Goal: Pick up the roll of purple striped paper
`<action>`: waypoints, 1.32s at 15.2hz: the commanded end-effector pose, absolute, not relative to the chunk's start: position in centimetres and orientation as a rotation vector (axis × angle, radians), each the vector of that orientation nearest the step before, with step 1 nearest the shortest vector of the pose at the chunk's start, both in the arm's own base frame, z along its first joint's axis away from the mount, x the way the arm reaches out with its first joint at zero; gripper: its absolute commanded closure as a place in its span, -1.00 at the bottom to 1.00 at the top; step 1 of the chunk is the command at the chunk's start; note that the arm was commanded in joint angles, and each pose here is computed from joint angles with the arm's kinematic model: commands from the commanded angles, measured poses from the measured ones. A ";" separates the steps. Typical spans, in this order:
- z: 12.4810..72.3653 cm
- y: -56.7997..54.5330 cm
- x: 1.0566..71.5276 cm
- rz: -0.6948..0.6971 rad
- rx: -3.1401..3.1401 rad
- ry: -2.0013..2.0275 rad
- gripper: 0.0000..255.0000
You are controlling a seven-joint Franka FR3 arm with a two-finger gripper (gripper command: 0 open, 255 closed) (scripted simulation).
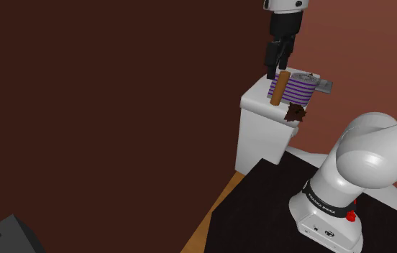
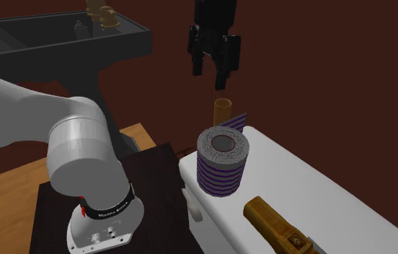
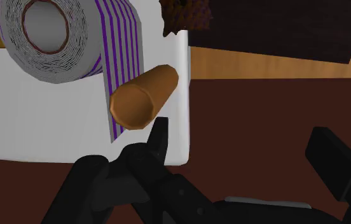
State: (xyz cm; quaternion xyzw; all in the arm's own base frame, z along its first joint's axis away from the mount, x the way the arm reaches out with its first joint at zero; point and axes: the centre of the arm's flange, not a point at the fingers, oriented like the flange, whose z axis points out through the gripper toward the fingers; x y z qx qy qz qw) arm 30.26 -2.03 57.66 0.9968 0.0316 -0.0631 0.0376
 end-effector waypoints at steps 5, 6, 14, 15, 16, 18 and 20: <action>57.2 -7.9 28.0 -0.087 3.095 0.371 -1.00; 57.0 -9.4 27.5 -0.060 3.099 0.441 -1.00; 54.1 -14.3 26.7 0.029 3.102 0.666 -1.00; 53.5 -14.3 26.7 0.029 3.102 0.666 -1.00; 53.0 -14.3 26.7 0.029 3.102 0.666 -1.00; 52.2 -14.3 26.7 0.029 3.102 0.666 -1.00; 52.2 -14.4 26.7 0.029 3.102 0.666 1.00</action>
